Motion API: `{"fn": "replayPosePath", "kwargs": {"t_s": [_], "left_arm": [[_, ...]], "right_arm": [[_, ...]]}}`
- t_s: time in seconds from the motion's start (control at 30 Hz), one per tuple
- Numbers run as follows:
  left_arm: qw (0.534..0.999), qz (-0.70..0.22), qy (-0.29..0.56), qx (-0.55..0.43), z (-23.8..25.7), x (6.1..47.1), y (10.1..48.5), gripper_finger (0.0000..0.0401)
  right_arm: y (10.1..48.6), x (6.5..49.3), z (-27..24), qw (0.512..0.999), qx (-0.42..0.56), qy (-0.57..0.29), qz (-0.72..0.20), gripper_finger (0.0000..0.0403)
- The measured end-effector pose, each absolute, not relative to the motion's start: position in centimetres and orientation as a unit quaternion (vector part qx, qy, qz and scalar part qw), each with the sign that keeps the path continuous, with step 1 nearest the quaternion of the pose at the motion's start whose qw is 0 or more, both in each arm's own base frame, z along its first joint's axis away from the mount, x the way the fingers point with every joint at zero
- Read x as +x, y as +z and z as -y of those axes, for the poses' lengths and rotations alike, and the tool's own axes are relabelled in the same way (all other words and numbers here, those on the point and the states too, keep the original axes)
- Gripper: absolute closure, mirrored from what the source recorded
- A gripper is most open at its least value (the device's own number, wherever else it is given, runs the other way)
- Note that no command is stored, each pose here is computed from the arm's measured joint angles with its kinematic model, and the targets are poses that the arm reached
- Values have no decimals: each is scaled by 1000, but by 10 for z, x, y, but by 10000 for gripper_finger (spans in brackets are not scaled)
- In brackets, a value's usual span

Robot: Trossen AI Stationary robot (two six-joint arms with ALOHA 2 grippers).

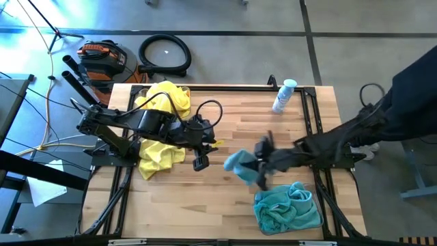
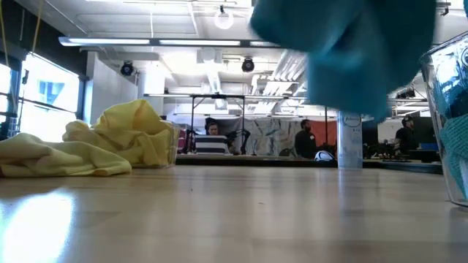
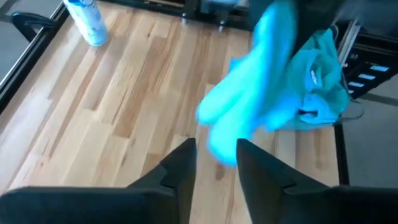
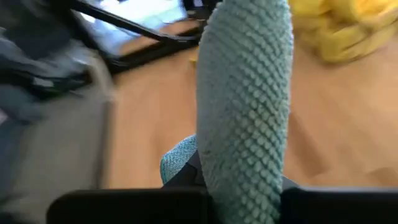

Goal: Sort microfiber towel by color & place in baskets
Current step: Put the blue towel into the bottom transparent bin

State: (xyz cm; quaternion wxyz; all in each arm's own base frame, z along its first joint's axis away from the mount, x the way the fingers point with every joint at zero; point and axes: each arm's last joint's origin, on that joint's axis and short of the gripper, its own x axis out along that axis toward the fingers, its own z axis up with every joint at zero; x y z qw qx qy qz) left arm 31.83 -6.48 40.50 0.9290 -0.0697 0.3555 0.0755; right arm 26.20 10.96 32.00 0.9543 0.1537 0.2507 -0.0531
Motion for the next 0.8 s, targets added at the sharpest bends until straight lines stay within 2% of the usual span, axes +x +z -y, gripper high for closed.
{"fn": "replayPosePath", "kwargs": {"t_s": [0.13, 0.37, 0.6, 0.8], "left_arm": [[927, -361, 77, -67, 65, 318, 404, 278], [918, -382, 81, -61, 64, 317, 396, 274], [910, -396, 93, -77, 65, 318, 385, 274], [902, -411, 102, -85, 65, 318, 373, 274]], "right_arm": [[343, 220, -122, 941, 224, 2, -253, 398], [364, 155, -141, 906, 312, 79, -276, 400], [332, 130, -162, 873, 295, 2, -389, 401], [302, 143, -195, 865, 266, -29, -424, 402]]}}
